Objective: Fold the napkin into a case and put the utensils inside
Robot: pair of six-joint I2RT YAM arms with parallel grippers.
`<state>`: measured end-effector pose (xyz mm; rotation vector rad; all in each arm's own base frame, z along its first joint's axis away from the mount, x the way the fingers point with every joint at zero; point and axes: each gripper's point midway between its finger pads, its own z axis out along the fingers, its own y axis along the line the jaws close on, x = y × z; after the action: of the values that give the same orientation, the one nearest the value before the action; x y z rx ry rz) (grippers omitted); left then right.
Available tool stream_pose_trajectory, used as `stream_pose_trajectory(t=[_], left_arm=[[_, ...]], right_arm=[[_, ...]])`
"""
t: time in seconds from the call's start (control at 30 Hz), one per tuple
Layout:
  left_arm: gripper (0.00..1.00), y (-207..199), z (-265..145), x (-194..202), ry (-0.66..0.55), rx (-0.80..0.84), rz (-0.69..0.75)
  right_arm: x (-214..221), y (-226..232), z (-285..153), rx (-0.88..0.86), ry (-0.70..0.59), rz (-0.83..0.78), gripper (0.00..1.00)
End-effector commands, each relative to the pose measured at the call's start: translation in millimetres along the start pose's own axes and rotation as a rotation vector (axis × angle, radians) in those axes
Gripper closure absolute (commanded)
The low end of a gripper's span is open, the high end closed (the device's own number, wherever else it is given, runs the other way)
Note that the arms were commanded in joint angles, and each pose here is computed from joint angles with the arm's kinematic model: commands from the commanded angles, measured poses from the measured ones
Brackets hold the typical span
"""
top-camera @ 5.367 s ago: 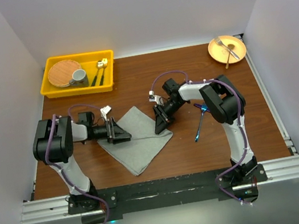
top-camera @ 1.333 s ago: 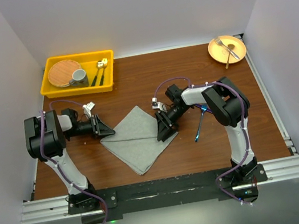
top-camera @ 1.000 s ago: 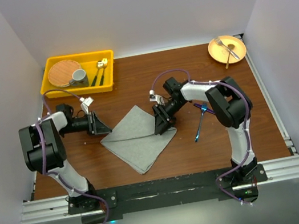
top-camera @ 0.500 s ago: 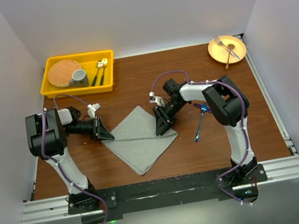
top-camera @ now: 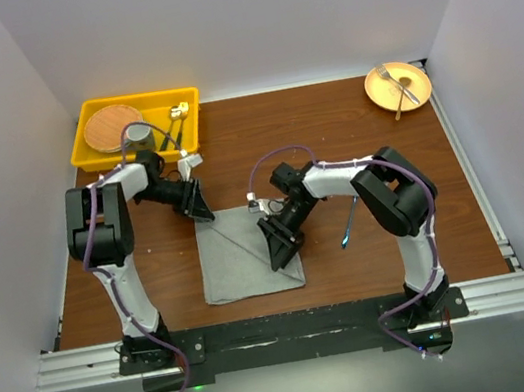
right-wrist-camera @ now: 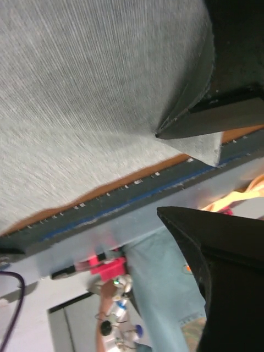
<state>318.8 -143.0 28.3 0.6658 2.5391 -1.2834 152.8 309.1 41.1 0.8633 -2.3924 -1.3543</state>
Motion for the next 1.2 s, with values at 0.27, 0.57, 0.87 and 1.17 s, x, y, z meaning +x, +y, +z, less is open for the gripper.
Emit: stream_pose_trajectory(t=[0.27,0.57,0.87,1.17], left_arm=[[0.48,6,-59,-57,-0.106,-0.102,0.279],[0.41,26,-51,-64,-0.062,-0.177,0.313],[0.45,-4,-36,-84,-0.088,-0.156,0.449],[0.43,-56,51,-85,-0.035,0.012,0.58]], right_arm=[[-109,-16,-120,0.119,-0.214,-0.176,0.39],[-135,-81,-140,0.371,-0.187,-0.248,0.22],[-128,-102,-123,0.337,-0.142,-0.219,0.32],[-125,-77,-112,0.164,-0.162,-0.168,0.48]])
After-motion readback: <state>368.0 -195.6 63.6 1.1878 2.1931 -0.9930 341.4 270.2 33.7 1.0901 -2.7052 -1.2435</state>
